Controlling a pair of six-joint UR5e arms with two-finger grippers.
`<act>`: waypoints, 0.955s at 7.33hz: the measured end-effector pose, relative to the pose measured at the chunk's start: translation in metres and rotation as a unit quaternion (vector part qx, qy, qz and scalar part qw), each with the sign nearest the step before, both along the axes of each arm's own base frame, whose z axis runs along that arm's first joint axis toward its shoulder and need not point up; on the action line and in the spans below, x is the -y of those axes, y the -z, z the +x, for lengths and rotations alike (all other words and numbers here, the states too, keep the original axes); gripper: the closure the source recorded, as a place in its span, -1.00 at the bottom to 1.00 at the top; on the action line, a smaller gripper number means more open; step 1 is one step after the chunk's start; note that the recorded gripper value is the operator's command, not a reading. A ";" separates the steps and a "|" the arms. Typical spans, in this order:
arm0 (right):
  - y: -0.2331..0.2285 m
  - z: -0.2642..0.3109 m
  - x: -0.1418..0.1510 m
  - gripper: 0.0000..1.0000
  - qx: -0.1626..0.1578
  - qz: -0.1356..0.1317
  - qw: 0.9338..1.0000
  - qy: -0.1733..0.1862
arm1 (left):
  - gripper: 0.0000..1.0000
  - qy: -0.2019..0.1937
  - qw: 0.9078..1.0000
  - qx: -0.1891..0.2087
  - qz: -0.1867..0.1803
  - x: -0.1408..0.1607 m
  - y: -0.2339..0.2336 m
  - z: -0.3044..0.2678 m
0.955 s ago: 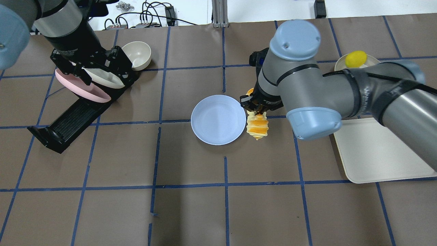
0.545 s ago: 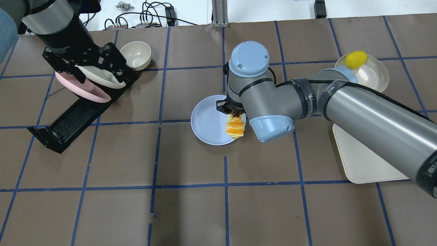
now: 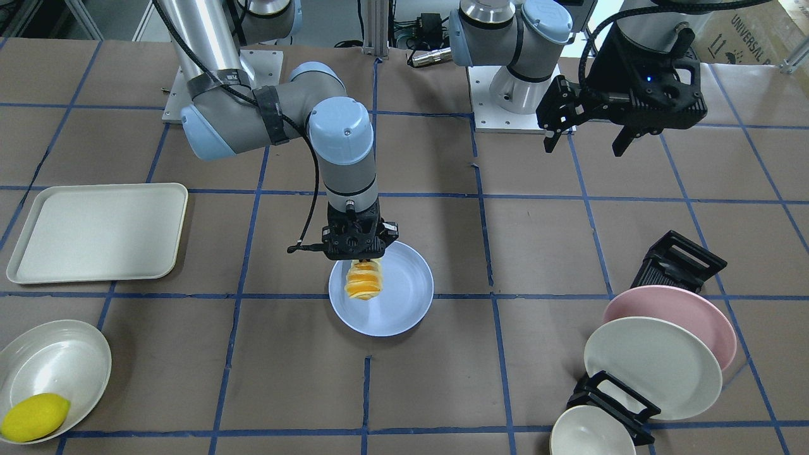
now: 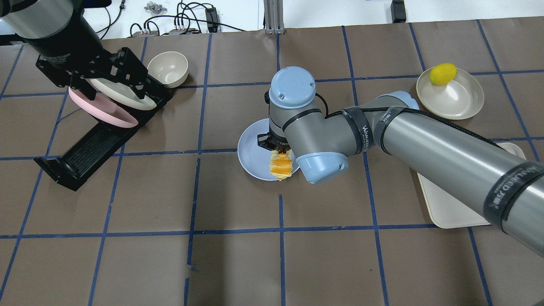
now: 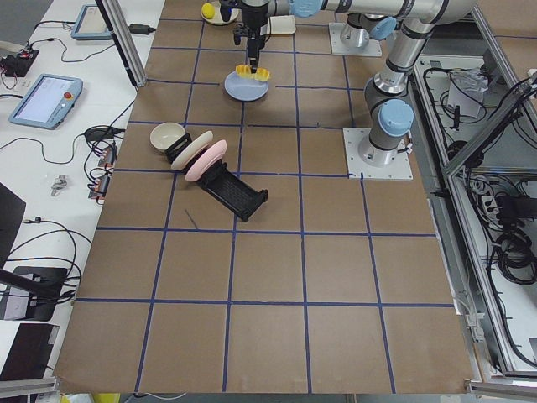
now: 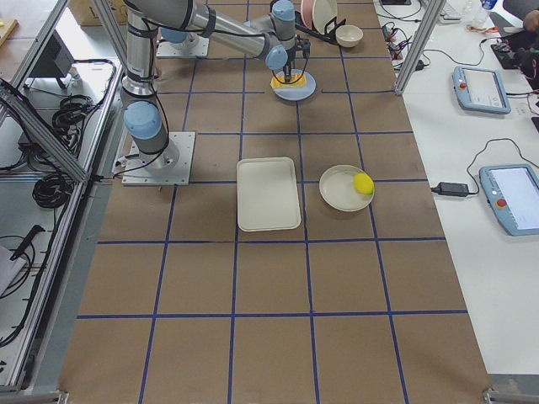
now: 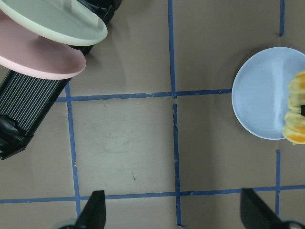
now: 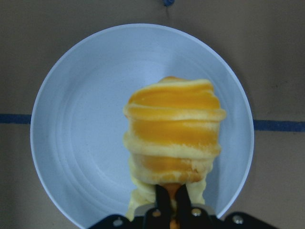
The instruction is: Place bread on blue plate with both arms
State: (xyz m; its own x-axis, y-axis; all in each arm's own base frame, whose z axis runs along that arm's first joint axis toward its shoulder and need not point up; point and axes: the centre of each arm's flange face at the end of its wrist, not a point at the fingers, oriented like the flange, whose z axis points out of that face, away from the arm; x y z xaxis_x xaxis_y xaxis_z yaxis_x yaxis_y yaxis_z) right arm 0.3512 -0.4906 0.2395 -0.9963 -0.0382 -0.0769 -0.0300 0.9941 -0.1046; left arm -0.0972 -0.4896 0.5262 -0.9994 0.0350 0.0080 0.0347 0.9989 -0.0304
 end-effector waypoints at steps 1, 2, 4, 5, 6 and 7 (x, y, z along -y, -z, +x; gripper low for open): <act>0.004 0.003 -0.001 -0.99 0.005 0.005 1.000 0.000 | -1.00 0.000 1.000 0.000 0.002 0.001 0.002 0.000; 0.007 0.006 0.000 -1.00 0.013 0.003 1.000 0.006 | -1.00 0.000 1.000 -0.001 0.004 0.003 0.005 0.000; 0.014 0.014 0.002 -1.00 0.022 -0.014 1.000 0.016 | -1.00 0.000 1.000 -0.001 0.011 0.008 0.011 0.001; 0.015 0.016 0.002 -1.00 0.021 -0.019 0.999 0.014 | -1.00 0.000 1.000 -0.001 0.011 0.009 0.012 0.000; 0.013 0.015 0.003 -1.00 0.011 -0.029 0.999 0.013 | -1.00 0.001 1.000 -0.001 0.011 0.009 0.012 0.000; 0.006 0.013 0.007 -1.00 -0.005 -0.046 0.999 0.015 | -1.00 0.001 1.000 -0.001 0.011 0.009 0.012 0.000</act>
